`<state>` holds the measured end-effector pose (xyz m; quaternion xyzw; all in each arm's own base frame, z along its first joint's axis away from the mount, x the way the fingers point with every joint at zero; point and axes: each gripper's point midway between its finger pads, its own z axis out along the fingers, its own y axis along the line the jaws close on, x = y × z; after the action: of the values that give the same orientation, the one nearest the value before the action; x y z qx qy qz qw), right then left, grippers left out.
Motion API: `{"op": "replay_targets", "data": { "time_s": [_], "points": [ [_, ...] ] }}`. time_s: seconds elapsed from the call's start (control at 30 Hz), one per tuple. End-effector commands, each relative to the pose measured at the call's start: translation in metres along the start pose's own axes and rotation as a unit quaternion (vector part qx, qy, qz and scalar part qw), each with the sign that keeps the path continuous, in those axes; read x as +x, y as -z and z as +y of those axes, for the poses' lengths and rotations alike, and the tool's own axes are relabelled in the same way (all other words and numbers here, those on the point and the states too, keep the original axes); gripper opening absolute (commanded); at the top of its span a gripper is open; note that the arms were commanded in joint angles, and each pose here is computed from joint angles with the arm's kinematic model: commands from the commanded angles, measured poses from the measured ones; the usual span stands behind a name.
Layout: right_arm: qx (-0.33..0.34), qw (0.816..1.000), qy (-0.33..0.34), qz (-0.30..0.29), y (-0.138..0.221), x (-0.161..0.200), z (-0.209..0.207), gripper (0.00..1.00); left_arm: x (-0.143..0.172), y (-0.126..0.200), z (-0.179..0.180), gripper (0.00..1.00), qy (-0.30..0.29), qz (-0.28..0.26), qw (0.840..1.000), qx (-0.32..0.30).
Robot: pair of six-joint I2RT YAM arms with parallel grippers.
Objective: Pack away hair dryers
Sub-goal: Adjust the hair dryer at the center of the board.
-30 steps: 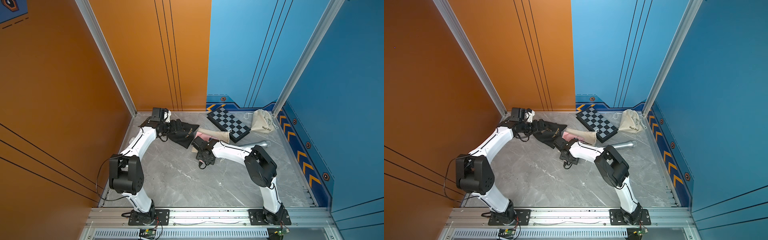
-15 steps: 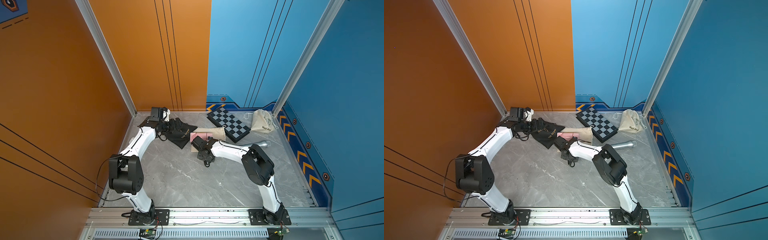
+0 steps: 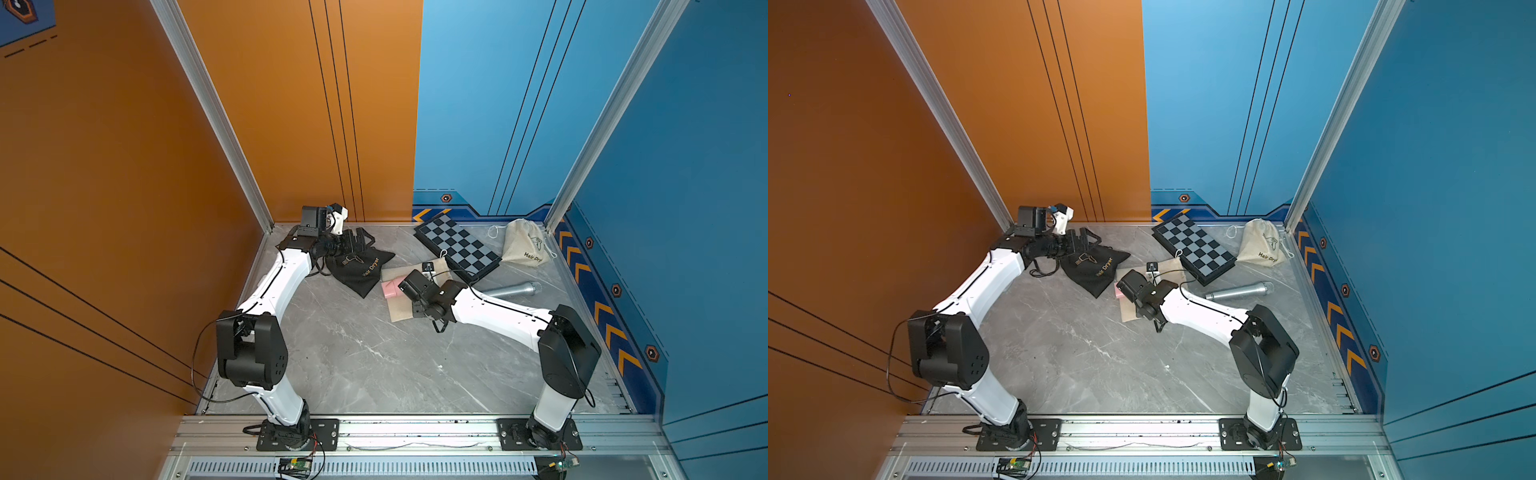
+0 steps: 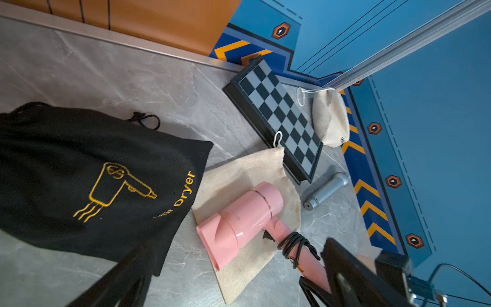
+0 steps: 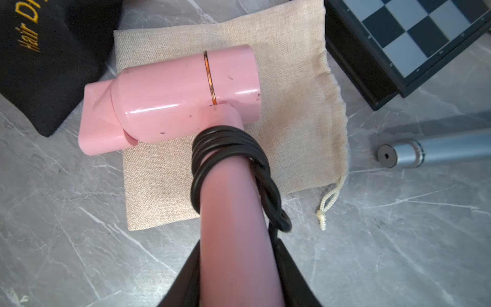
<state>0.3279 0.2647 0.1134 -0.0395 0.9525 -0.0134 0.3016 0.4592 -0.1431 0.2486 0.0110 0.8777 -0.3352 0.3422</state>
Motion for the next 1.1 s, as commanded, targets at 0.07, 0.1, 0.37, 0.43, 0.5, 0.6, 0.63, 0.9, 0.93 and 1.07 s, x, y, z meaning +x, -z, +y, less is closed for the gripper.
{"op": "replay_targets", "data": {
  "time_s": [0.07, 0.1, 0.37, 0.43, 0.5, 0.6, 0.63, 0.9, 0.93, 1.07],
  "points": [
    [-0.010, 0.998, 0.051, -0.029, 0.003, -0.008, -0.008, 0.00, -0.002, -0.008, -0.013, 0.99, -0.015, 0.014, 0.999, 0.041],
    [-0.015, 0.998, 0.053, -0.023, 0.002, -0.006, -0.009, 0.00, 0.000, -0.011, -0.013, 0.99, -0.013, 0.018, 0.999, 0.045],
    [-0.065, 0.994, 0.072, 0.041, -0.027, 0.029, -0.012, 0.01, 0.016, -0.025, -0.005, 0.99, -0.005, 0.042, 0.998, 0.044],
    [-0.073, 0.993, 0.077, 0.057, -0.034, 0.038, -0.009, 0.01, 0.018, -0.028, -0.006, 0.99, -0.005, 0.045, 0.998, 0.046],
    [-0.075, 0.991, 0.084, 0.069, -0.041, 0.047, -0.008, 0.03, 0.018, -0.029, -0.007, 0.99, -0.007, 0.047, 0.998, 0.047],
    [-0.083, 0.989, 0.092, 0.085, -0.050, 0.057, -0.005, 0.05, 0.018, -0.029, -0.009, 0.99, -0.007, 0.047, 0.998, 0.048],
    [-0.083, 0.988, 0.095, 0.091, -0.052, 0.059, -0.004, 0.07, 0.018, -0.029, -0.010, 0.99, -0.007, 0.046, 0.998, 0.048],
    [-0.108, 0.981, 0.094, 0.132, -0.069, 0.071, 0.004, 0.17, 0.019, -0.030, -0.010, 0.99, -0.006, 0.047, 0.998, 0.046],
    [-0.107, 0.981, 0.092, 0.131, -0.070, 0.069, 0.004, 0.21, 0.018, -0.030, -0.010, 0.99, -0.006, 0.047, 0.998, 0.047],
    [-0.107, 0.983, 0.089, 0.123, -0.065, 0.059, 0.004, 0.38, 0.016, -0.028, -0.013, 0.99, -0.008, 0.044, 0.998, 0.047]
  ]
}}
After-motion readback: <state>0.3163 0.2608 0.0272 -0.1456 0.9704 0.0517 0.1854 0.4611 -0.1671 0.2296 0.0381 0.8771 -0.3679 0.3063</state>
